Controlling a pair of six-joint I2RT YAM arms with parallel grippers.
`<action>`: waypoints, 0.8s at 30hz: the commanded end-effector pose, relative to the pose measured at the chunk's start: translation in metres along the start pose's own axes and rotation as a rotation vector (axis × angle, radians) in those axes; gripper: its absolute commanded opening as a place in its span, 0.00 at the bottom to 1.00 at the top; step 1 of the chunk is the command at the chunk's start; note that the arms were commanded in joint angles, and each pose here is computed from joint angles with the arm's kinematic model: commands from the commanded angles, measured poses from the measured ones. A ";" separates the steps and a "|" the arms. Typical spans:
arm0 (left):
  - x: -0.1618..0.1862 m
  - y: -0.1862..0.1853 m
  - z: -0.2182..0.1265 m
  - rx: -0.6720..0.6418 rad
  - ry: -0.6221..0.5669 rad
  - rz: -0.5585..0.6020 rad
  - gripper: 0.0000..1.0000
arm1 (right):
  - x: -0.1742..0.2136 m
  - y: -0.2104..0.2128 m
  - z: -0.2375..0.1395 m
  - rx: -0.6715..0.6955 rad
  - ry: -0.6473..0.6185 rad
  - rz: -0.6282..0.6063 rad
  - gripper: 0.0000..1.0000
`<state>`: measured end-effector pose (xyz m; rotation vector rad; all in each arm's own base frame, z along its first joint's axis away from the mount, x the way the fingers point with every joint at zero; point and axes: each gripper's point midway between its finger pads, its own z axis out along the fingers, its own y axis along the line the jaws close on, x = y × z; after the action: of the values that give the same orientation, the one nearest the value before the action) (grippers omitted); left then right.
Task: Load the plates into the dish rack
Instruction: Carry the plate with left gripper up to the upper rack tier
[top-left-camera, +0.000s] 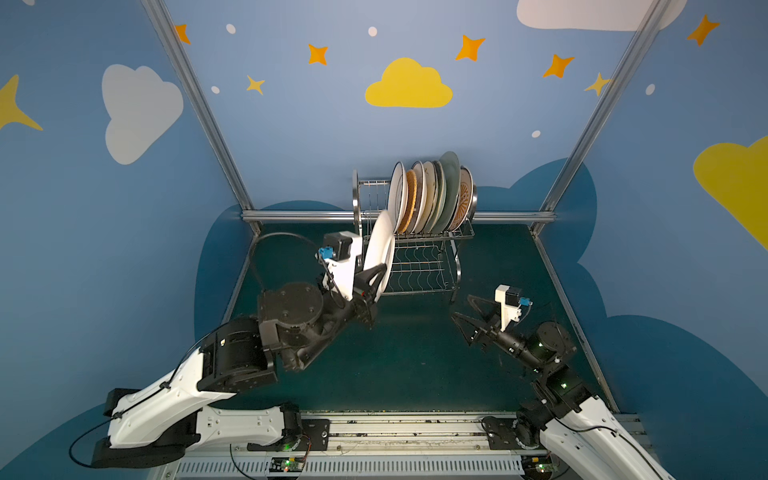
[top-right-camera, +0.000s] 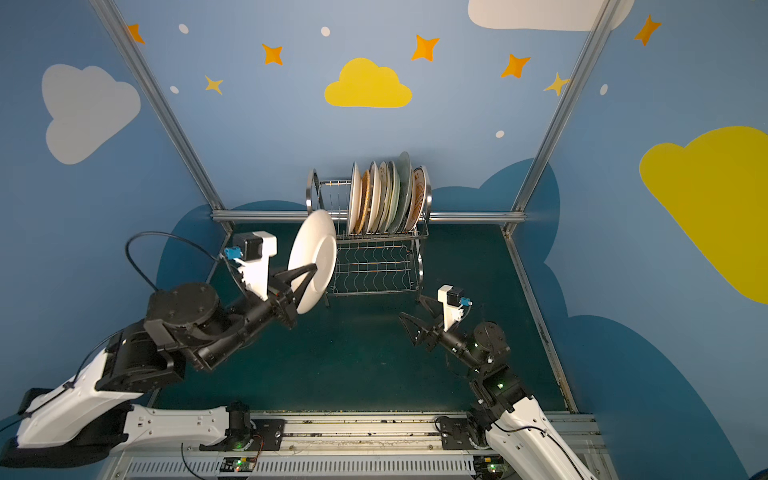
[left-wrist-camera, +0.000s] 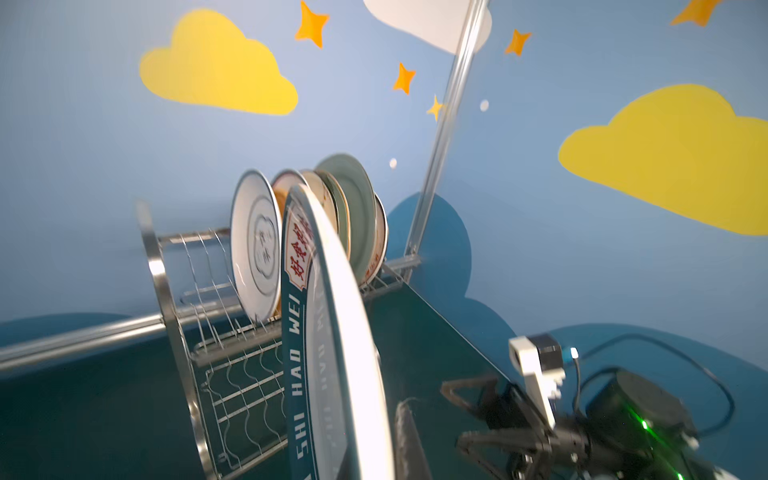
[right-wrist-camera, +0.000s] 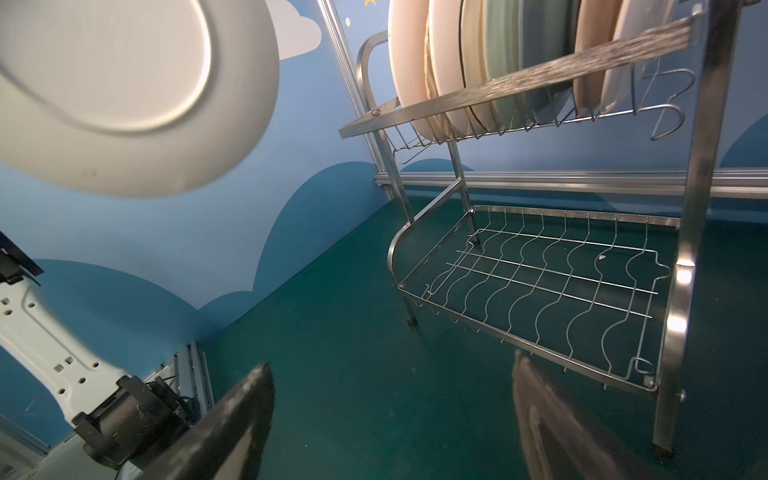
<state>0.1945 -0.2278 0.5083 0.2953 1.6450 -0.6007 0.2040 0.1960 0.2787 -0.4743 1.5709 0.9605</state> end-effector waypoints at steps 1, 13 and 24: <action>-0.039 0.010 0.017 -0.079 -0.088 0.034 0.04 | -0.012 0.011 0.000 -0.038 -0.069 -0.070 0.88; -0.078 0.054 0.110 -0.161 -0.083 -0.016 0.04 | -0.004 0.032 -0.001 -0.094 -0.073 -0.146 0.88; -0.080 0.088 0.169 -0.158 -0.033 -0.078 0.04 | 0.011 0.041 0.011 -0.119 -0.018 -0.190 0.88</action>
<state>0.3944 -0.2324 0.5406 0.0993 1.7058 -0.4622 0.1778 0.2308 0.2707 -0.6827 1.4819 0.9396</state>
